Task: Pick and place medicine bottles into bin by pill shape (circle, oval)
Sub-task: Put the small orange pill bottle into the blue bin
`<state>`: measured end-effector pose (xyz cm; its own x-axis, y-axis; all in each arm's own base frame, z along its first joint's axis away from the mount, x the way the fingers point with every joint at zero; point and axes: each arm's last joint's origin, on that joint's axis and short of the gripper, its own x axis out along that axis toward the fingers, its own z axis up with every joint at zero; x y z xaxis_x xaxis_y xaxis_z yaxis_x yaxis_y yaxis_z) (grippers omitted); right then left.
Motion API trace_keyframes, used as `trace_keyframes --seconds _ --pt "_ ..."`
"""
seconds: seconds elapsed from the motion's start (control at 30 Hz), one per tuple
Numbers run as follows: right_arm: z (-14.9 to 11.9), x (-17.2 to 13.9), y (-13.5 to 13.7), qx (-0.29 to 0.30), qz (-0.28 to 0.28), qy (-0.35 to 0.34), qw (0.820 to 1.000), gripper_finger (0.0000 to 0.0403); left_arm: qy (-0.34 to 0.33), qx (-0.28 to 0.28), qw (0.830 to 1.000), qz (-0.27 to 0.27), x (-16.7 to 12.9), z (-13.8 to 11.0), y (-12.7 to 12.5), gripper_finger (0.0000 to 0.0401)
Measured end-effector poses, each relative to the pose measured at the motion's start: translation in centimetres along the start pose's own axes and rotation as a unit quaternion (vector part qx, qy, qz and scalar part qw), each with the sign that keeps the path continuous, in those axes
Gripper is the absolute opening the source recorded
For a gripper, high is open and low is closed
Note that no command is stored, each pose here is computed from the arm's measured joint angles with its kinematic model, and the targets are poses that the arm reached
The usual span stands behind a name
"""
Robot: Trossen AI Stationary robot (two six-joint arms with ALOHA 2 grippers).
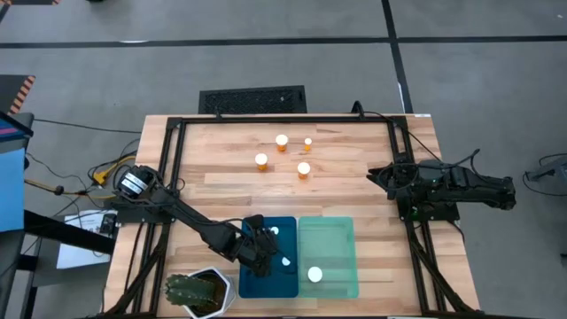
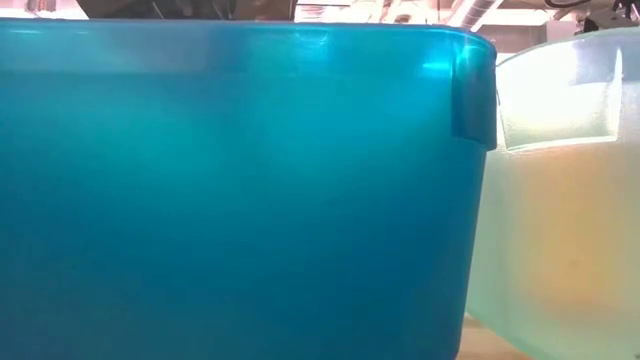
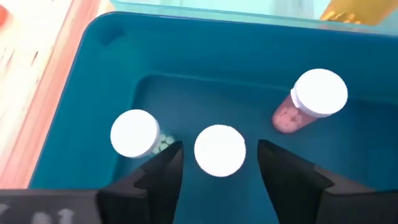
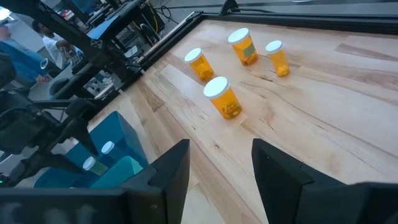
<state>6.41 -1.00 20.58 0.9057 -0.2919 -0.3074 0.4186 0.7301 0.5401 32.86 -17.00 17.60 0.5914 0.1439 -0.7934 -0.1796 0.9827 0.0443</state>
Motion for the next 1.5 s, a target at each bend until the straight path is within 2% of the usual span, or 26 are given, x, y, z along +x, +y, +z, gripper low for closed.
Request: trace_keyframes --seconds 0.23,0.5,0.6,0.8,1.03,1.17,1.23,1.33,1.4,1.5 --pt "0.0 0.0 0.0 0.000 0.000 0.000 1.000 0.0184 0.020 -0.030 0.999 -0.010 -0.5 -0.1 0.2 0.0243" --pt "0.0 0.0 0.0 -0.002 0.000 0.000 1.000 0.0183 0.015 -0.065 0.998 -0.018 -4.2 0.8 1.5 0.0243" --pt "0.0 0.0 0.0 -0.002 0.000 0.000 1.000 0.0185 0.002 -0.059 0.998 0.009 -5.6 1.5 3.1 0.0243" --pt "0.0 0.0 0.0 -0.002 0.000 -0.001 1.000 0.0182 -0.028 -0.065 0.995 0.075 -6.3 4.5 9.5 0.0242" --pt "0.0 0.0 0.0 -0.002 0.001 -0.002 1.000 0.0182 -0.165 -0.041 0.980 0.099 -5.1 9.9 18.1 0.0242" --pt "0.0 0.0 0.0 -0.001 0.000 -0.002 1.000 0.0185 -0.213 -0.043 0.966 0.139 -5.1 11.3 23.1 0.0242" --pt "0.0 0.0 0.0 -0.001 0.000 -0.002 1.000 0.0185 -0.231 -0.049 0.962 0.140 -5.3 11.6 25.4 0.0245" --pt "0.0 0.0 0.0 0.000 0.000 -0.003 1.000 0.0183 -0.245 -0.059 0.959 0.133 -4.6 11.8 27.8 0.0252" --pt "0.0 0.0 0.0 0.000 -0.001 -0.003 1.000 0.0182 -0.225 -0.057 0.965 0.125 -3.7 11.8 28.6 0.0256" --pt "0.1 0.0 0.0 0.001 -0.002 -0.005 1.000 0.0182 -0.223 -0.037 0.967 0.117 -2.1 13.3 29.3 0.0260"
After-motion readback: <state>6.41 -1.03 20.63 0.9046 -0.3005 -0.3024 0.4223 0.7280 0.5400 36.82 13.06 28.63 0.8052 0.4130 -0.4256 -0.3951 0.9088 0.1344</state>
